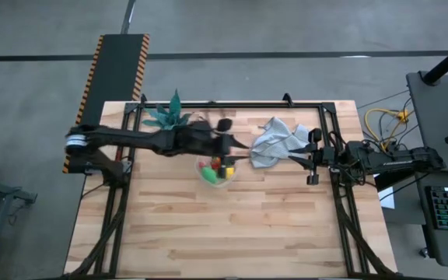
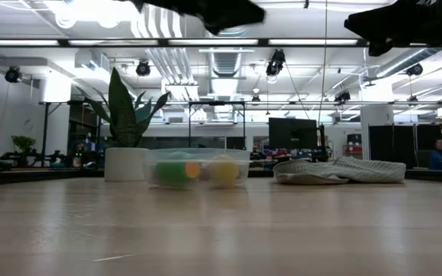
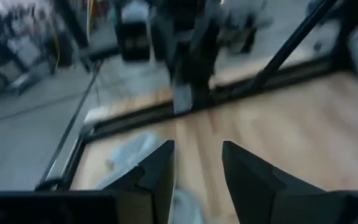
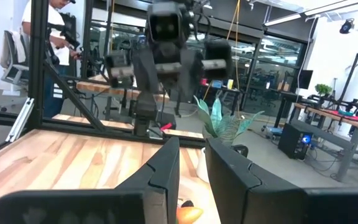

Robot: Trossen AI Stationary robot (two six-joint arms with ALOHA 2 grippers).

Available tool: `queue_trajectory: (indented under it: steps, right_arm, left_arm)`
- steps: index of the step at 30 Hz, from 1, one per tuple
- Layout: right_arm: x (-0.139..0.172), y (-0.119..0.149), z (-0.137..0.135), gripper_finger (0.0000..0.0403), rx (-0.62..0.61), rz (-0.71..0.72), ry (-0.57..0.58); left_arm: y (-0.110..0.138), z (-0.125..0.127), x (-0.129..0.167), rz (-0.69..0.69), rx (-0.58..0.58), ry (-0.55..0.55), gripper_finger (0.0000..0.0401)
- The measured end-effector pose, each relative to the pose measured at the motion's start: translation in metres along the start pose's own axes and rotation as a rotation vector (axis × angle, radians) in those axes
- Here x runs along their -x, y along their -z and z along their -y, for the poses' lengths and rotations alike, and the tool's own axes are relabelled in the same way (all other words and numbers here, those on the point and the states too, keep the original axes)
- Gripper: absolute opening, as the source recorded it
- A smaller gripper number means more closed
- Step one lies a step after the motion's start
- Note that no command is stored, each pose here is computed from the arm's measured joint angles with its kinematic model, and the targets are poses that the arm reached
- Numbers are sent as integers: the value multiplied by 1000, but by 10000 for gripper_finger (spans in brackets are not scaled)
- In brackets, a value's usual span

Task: Pick and placing Produce into tupperware
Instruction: Return to Home Position

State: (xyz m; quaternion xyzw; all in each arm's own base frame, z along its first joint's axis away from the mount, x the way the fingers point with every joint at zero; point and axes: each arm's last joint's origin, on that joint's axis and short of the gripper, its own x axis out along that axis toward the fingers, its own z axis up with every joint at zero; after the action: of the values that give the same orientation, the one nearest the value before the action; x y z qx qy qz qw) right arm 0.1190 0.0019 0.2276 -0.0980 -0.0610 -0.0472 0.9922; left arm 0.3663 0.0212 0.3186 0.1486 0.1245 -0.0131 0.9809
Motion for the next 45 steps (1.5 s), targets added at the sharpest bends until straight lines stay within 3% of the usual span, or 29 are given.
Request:
queue_trajectory:
  steps: [7,14,18,22,33,37,45]
  right_arm:
    - [0,0,0,70,-7,0,0]
    - [0,0,0,70,-7,0,0]
    - [0,0,0,70,-7,1,0]
    - [0,0,0,70,-7,1,1]
    - [0,0,0,70,-7,0,3]
    - [0,0,0,70,-16,0,3]
    - [0,0,0,70,-19,-1,3]
  left_arm:
    - [15,11,70,172,56,-9,79]
    - [34,26,148,318,70,-79,6]
    - [48,32,191,388,75,-96,1]
    - [69,38,223,368,102,-137,0]
    - [119,53,265,409,205,-157,0]
    - [131,56,266,427,213,-183,0]
    - [149,60,250,281,263,-185,0]
